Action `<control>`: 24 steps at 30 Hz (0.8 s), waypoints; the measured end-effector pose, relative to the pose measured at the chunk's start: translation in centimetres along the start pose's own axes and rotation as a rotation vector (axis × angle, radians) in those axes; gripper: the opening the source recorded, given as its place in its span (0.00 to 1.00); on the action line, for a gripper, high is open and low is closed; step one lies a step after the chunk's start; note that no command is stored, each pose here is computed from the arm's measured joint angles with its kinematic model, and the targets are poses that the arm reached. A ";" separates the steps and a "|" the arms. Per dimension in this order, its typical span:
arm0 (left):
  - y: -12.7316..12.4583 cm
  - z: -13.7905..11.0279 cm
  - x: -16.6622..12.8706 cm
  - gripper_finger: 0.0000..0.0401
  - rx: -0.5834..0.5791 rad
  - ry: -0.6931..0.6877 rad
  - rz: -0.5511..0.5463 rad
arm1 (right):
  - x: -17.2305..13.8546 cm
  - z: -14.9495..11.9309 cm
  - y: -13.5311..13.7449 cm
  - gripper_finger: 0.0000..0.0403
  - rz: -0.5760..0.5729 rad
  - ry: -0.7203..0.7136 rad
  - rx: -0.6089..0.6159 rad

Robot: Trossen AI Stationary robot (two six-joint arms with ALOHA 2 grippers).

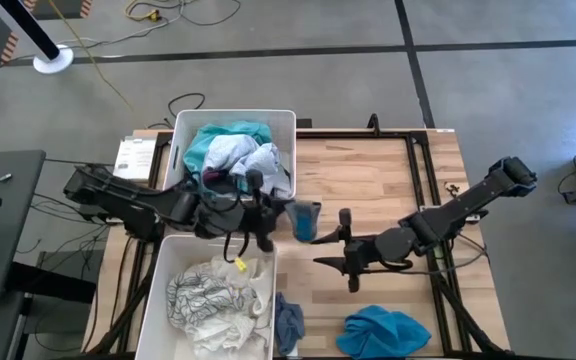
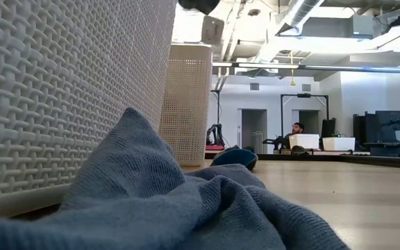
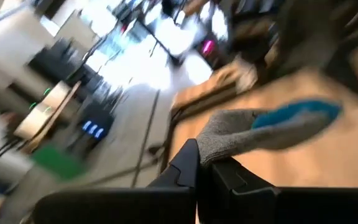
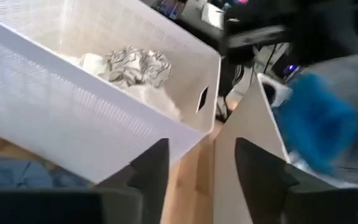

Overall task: Sort clothes
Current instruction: Put the bottom gray sock into the top white laundry bin

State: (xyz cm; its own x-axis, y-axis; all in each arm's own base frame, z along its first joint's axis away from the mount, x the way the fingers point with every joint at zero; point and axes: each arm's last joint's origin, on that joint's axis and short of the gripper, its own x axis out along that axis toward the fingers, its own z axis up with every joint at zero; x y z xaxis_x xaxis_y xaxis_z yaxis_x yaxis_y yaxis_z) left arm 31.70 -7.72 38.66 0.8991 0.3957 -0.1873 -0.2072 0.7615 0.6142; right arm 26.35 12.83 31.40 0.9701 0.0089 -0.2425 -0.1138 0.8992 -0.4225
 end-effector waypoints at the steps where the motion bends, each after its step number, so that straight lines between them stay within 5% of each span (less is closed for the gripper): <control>1: 0.4 -0.1 0.0 0.00 0.017 0.040 0.021 | 0.0 -0.1 0.1 0.51 0.004 0.011 0.008; 7: 3.5 -0.9 -0.1 0.00 0.079 0.265 0.136 | -0.2 -1.0 0.5 0.59 0.036 0.100 0.063; 24: 13.5 -8.4 -0.1 0.00 -0.016 0.863 0.362 | -1.5 -1.8 3.3 0.55 0.134 0.214 0.126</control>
State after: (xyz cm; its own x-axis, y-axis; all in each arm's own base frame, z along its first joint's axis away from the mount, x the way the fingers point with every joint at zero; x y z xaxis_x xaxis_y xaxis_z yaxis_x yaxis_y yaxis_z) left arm 25.54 6.88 40.53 0.1824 0.8494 -0.4951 -0.4293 0.5219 0.7371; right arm 24.14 14.97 28.84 0.8796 0.0509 -0.4730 -0.1975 0.9436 -0.2658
